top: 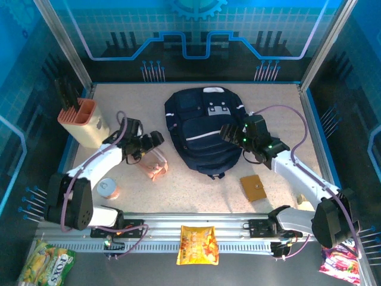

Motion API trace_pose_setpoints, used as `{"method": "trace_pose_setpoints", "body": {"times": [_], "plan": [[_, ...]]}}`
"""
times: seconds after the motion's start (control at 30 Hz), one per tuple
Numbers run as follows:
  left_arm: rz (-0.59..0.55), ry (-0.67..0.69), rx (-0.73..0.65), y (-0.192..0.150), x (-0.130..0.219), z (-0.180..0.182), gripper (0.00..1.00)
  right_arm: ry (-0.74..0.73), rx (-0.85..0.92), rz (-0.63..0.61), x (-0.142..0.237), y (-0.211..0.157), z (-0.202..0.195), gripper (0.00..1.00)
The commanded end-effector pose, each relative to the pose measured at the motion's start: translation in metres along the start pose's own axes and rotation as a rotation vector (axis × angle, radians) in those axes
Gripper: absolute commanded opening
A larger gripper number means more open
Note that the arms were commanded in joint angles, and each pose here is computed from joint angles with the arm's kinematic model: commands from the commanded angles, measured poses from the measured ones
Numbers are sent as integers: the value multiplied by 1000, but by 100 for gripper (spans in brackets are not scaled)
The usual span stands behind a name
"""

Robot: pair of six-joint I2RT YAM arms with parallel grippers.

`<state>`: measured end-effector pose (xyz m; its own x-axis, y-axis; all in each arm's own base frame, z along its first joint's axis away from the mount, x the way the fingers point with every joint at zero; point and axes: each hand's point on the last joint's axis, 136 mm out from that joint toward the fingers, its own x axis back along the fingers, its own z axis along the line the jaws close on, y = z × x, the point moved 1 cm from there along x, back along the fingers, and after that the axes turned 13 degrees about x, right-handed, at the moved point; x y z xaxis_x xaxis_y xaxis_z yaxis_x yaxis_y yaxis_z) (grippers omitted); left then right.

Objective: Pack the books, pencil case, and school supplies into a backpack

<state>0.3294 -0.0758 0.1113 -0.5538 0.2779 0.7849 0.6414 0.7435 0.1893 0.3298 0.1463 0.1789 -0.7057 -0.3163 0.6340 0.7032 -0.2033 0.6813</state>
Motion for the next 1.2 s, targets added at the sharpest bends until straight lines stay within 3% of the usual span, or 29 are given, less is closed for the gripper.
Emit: {"method": "trace_pose_setpoints", "body": {"times": [0.0,0.27,0.53,0.67,0.97,1.17], "plan": [[-86,117,148,15,11,47,95,35,21,-21,0,9,13,89],[-118,138,313,31,3,88,83,47,22,-1,-8,4,17,89],[-108,257,252,41,-15,103,75,61,27,-25,-3,13,25,89],[-120,281,243,48,-20,104,64,65,28,-24,-3,12,26,89],[-101,402,187,53,-25,109,63,66,32,-29,-2,14,29,88],[-84,413,163,49,-30,107,39,65,33,-30,-1,14,30,88]]}}
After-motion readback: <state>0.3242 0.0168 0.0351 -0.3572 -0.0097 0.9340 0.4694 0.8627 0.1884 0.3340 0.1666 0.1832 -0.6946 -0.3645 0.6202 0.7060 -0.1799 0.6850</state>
